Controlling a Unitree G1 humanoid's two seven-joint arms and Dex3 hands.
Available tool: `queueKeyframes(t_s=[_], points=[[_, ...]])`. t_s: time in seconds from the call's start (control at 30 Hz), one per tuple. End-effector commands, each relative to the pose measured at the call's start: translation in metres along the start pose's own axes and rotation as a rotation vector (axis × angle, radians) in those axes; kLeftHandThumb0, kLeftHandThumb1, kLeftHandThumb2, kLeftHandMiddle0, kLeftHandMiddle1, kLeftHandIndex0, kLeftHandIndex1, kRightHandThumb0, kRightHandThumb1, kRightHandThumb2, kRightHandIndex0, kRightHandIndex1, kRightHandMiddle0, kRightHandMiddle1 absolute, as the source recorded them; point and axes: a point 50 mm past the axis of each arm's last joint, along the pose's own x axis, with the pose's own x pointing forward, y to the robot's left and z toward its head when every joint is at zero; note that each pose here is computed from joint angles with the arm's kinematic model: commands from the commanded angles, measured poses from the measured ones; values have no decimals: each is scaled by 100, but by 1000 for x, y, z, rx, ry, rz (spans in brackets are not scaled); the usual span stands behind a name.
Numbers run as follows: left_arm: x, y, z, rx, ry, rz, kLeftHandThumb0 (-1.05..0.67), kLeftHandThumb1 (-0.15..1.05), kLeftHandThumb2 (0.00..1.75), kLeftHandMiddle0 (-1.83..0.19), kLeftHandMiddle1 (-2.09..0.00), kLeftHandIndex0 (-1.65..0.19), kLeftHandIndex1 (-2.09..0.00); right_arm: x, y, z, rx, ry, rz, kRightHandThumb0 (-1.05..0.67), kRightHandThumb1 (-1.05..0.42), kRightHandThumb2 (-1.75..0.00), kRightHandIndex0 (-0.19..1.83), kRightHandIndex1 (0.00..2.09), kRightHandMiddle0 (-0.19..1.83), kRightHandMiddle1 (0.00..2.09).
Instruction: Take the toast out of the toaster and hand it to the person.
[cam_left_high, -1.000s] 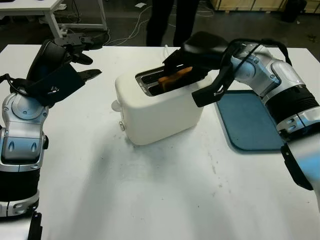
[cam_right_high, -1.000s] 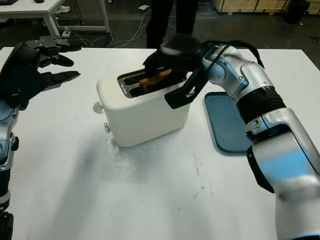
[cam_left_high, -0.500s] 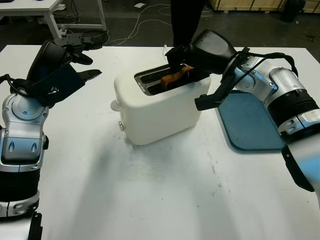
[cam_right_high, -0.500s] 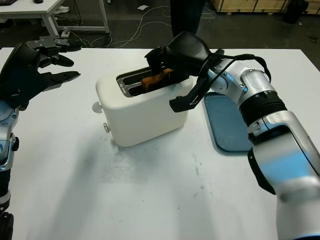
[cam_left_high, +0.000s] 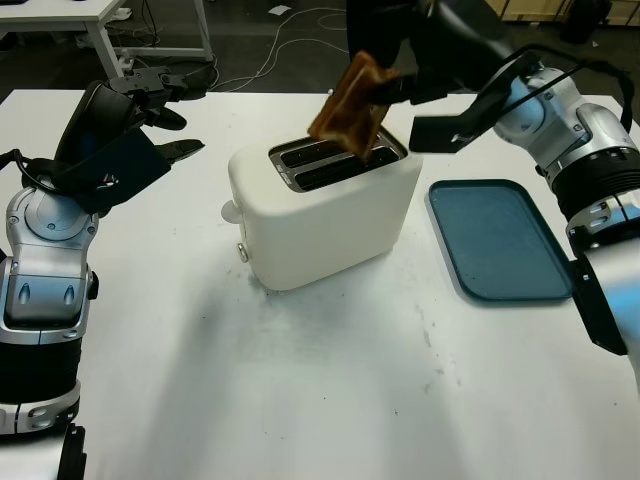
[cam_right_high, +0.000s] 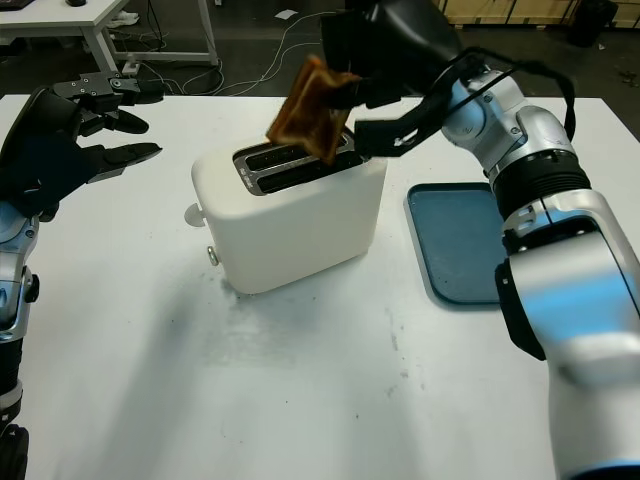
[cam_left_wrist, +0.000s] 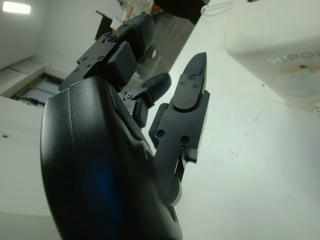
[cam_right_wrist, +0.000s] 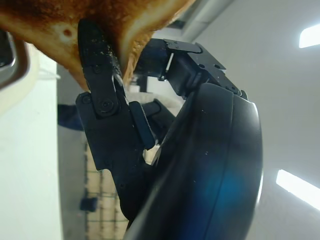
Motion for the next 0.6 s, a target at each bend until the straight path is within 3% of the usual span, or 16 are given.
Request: queueKeyframes(t_s=[0.0, 0.3, 0.57], points=[[0, 0, -1, -2, -7, 3, -12, 91, 0, -35, -97, -57, -30, 6, -12, 5, 30, -20, -34, -41, -92, -37, 91, 175, 66, 175], [0, 0, 0, -8, -5, -1, -11, 91, 0, -33, -97, -56, -31, 5, -22, 0, 180, 10, -50, -39, -92, -39, 97, 175, 66, 173], [1, -1, 0, -10, -5, -4, -14, 91, 0, -33, -98, -56, -32, 1, -25, -11, 364, 76, -99, -36, -92, -31, 105, 175, 81, 175]])
